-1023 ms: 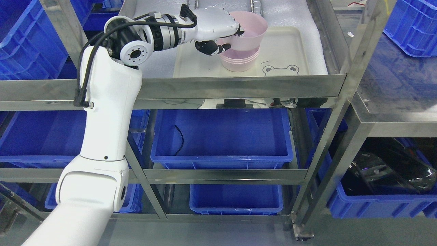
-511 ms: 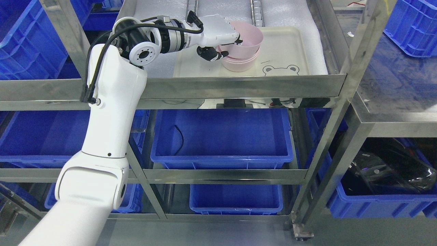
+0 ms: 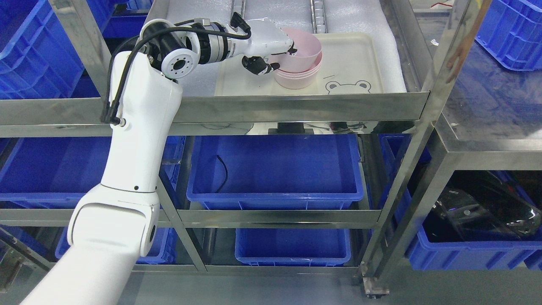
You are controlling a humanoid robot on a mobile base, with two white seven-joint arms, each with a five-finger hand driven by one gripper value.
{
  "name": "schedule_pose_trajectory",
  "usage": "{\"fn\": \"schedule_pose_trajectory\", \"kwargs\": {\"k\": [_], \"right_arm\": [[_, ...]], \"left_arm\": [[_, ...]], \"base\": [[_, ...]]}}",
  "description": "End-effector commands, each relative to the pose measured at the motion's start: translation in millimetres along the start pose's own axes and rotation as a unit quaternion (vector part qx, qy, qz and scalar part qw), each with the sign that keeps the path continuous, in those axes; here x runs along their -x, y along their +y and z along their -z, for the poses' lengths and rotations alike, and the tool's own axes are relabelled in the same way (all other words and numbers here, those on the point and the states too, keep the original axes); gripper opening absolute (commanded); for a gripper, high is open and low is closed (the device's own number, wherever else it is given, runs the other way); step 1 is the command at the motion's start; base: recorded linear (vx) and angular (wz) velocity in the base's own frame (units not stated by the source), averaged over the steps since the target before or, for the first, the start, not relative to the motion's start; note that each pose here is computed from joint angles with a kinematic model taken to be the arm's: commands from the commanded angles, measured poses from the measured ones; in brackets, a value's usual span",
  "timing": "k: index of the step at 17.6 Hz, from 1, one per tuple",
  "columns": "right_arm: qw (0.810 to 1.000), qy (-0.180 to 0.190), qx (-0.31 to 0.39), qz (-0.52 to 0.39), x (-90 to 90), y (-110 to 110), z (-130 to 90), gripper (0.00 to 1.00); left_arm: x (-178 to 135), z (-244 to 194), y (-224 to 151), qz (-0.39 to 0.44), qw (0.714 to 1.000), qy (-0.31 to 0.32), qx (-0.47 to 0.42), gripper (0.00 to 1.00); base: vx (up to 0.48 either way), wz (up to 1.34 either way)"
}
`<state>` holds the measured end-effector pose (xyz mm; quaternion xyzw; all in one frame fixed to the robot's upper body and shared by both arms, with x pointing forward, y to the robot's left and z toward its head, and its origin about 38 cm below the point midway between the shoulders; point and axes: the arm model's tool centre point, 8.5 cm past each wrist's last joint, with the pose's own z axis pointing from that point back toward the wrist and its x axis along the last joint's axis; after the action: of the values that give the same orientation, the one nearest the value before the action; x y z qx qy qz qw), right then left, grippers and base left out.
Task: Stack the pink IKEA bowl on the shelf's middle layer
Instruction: 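Lower the pink bowl into the pink bowl on the white tray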
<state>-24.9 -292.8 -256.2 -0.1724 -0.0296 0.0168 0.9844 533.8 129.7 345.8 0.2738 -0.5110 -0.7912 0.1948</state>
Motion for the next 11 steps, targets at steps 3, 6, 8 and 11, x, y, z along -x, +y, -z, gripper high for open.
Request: {"fn": "schedule_pose_trajectory", "kwargs": {"k": [3,6,8,11], "right_arm": [[1.0,-0.009,0.008,-0.002,-5.8,-11,3,1.0],[1.0,-0.009,0.008,-0.001,-5.7,-11,3,1.0],[1.0,-0.009,0.008,-0.001,-5.7,-11,3,1.0],[1.0,-0.009,0.008,-0.001,-5.7,-11,3,1.0]], "left_arm": [[3,6,-10,-0.022,1.0,-0.002,0.008,0.51],[10,-3,2,-0.028,0.999,0.005,-0.018,0.61],[6,-9,36,-0.021,0.997,0.001,-0.068,0.74],[-11,-26,69,-0.042,0.984,-0.055,-0.163,0.82]], "base": [[0.0,0.0],[0.0,0.0],[0.0,0.0],[0.0,0.0]]}}
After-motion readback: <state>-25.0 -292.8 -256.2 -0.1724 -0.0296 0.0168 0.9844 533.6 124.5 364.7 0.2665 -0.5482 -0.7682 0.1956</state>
